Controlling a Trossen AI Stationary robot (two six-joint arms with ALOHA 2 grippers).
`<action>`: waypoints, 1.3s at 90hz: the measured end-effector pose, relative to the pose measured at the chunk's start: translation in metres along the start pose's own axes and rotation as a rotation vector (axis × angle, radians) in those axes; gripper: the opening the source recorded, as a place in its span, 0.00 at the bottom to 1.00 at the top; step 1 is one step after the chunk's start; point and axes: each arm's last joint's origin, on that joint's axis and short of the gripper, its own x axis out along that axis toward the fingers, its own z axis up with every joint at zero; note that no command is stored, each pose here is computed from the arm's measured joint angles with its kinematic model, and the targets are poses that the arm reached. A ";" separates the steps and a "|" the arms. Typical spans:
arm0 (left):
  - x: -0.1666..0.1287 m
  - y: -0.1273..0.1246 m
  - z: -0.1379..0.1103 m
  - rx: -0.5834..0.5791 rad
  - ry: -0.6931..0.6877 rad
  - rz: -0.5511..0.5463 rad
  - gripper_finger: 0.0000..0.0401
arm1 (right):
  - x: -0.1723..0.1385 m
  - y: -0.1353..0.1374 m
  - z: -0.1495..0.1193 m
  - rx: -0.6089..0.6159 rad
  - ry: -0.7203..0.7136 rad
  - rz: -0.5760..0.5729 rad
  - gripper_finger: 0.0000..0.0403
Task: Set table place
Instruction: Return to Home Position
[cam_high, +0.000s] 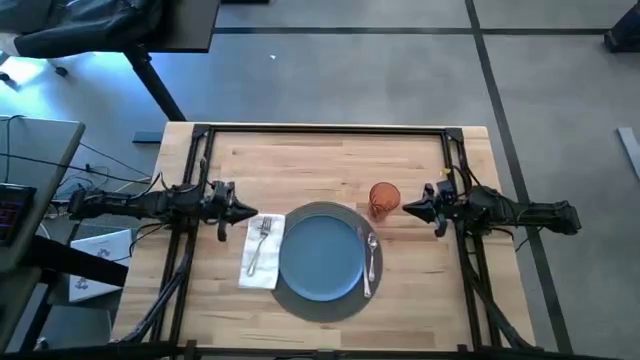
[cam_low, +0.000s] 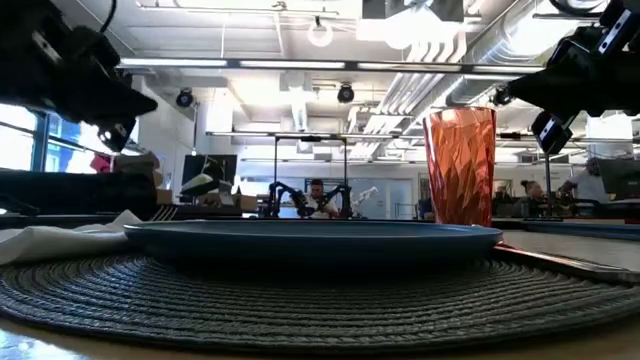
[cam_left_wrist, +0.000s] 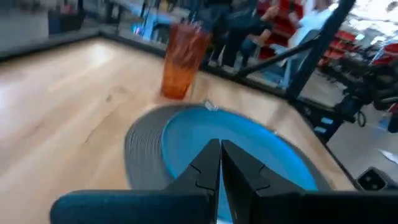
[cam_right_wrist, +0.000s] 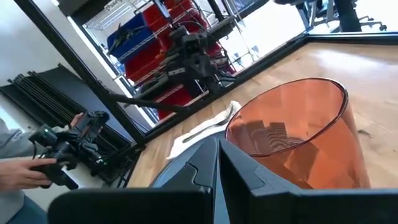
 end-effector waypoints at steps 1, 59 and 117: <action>-0.001 0.000 0.001 0.002 -0.010 0.001 0.01 | 0.000 0.000 0.000 0.000 0.000 0.000 0.00; -0.007 0.009 0.011 0.007 -0.144 0.085 0.06 | 0.000 0.000 0.000 0.000 0.000 0.000 0.00; -0.007 0.009 0.011 0.007 -0.144 0.085 0.06 | 0.000 0.000 0.000 0.000 0.000 0.000 0.00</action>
